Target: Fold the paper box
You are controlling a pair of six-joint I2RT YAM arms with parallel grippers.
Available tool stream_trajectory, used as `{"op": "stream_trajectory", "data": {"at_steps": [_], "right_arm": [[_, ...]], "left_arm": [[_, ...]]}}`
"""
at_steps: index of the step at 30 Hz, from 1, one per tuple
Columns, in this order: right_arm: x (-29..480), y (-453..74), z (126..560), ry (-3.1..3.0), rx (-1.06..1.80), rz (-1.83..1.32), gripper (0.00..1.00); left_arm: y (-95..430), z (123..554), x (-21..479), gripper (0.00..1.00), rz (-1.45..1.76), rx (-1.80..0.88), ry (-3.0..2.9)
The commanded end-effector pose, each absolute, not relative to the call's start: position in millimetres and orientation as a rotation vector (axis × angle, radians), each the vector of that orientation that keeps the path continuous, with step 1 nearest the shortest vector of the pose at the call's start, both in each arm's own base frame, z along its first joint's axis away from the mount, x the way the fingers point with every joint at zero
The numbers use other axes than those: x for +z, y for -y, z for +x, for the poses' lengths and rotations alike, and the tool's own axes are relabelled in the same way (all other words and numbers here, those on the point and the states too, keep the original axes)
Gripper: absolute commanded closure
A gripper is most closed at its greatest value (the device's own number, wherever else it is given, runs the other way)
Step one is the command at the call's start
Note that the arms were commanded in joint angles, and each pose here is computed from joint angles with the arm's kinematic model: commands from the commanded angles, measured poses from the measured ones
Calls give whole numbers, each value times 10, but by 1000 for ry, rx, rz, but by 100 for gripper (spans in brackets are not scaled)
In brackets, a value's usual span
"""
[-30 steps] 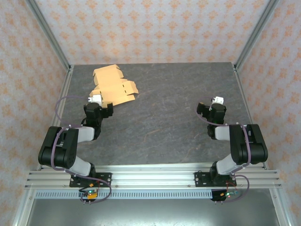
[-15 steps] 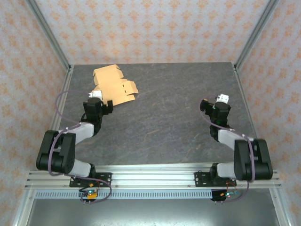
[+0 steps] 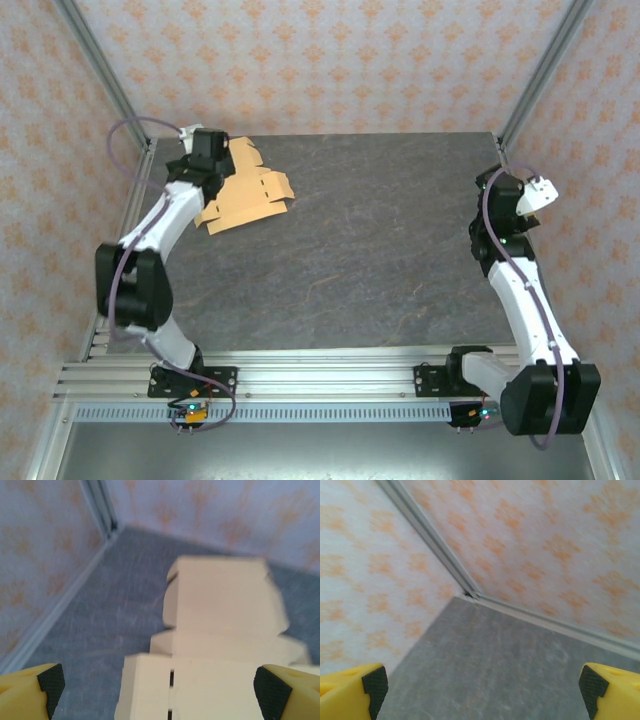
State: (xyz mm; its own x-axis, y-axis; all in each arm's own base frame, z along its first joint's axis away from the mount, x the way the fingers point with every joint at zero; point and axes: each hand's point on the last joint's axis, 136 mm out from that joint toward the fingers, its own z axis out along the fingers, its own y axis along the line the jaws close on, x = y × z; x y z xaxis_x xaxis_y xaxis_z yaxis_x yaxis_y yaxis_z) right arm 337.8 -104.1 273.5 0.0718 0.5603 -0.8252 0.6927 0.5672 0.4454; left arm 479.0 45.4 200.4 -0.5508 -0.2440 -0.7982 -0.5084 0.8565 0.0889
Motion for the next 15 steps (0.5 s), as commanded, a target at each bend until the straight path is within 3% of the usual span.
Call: {"op": "stream_trajectory", "data": {"at_steps": [1,7,15], "right_arm": [[2270,1079,3116,-1751,-254,1214,1],[2000,941,3131,-1838,-170,1210,1],[1948,785,3277,-1930,-92,1154,1]], "left_arm": [[-608,4322,1458,0,-633,611,-2451],[-413,4510,1259,0,-610,474,-2514],[18,4820,560,0,-545,160,-2698]]}}
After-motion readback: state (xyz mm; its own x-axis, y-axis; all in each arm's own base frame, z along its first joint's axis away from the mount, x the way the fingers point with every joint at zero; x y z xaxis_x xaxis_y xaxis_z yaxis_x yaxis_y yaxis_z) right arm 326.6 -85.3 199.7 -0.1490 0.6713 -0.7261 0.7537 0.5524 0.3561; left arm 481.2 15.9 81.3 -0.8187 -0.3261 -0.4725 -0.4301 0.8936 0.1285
